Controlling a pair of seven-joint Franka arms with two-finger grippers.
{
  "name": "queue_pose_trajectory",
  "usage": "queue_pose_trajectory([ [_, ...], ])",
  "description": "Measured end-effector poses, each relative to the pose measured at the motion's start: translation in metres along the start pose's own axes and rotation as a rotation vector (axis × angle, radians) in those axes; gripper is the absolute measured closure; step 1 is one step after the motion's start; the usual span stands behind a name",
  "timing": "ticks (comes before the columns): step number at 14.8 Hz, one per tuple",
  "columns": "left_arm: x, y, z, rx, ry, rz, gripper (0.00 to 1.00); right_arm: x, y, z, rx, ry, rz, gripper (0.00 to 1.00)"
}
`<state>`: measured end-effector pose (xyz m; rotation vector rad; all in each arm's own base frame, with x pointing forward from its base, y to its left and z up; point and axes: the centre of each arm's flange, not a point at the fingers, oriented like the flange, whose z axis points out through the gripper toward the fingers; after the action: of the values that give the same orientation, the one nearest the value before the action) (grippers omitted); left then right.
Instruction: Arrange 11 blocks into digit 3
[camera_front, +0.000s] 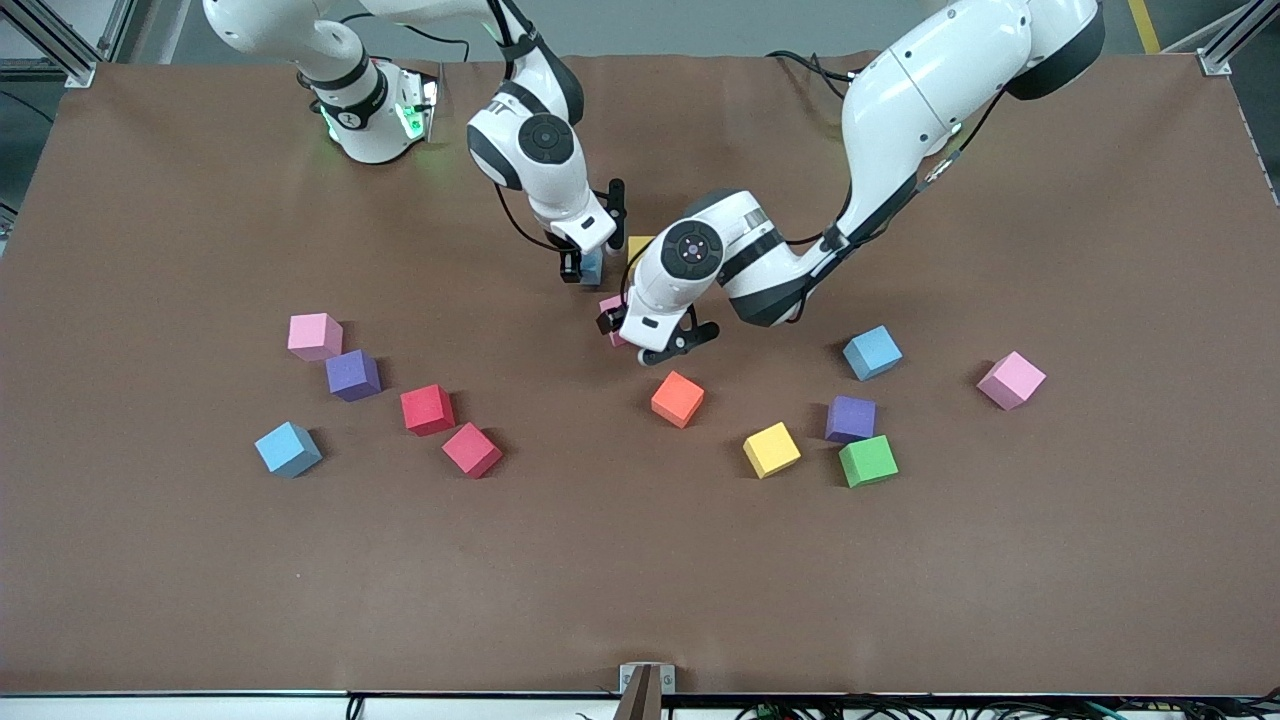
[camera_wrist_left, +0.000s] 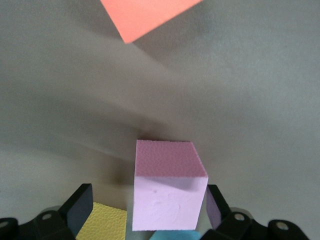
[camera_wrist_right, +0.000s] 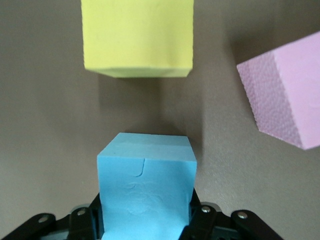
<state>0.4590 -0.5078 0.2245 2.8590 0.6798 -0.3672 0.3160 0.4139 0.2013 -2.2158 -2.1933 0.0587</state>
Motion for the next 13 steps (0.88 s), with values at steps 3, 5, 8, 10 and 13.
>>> queue_pose_trajectory([
  [3, 0.010, 0.004, 0.008, -0.009, -0.020, -0.022, 0.00, 0.010, -0.003, 0.001, 0.001, -0.003, 0.027, 0.39],
  [5, 0.014, 0.005, 0.013, -0.011, -0.029, -0.029, 0.00, 0.015, -0.005, 0.001, 0.002, -0.004, 0.032, 0.39],
  [8, 0.015, 0.007, 0.014, -0.015, -0.031, -0.029, 0.00, 0.022, -0.006, 0.001, 0.001, -0.004, 0.041, 0.39],
  [10, 0.013, 0.008, 0.016, -0.013, -0.034, -0.025, 0.00, 0.027, -0.008, 0.001, -0.001, -0.002, 0.046, 0.39],
  [13, 0.010, 0.010, 0.021, -0.012, -0.040, -0.019, 0.00, 0.037, -0.012, 0.000, -0.005, 0.004, 0.042, 0.39],
])
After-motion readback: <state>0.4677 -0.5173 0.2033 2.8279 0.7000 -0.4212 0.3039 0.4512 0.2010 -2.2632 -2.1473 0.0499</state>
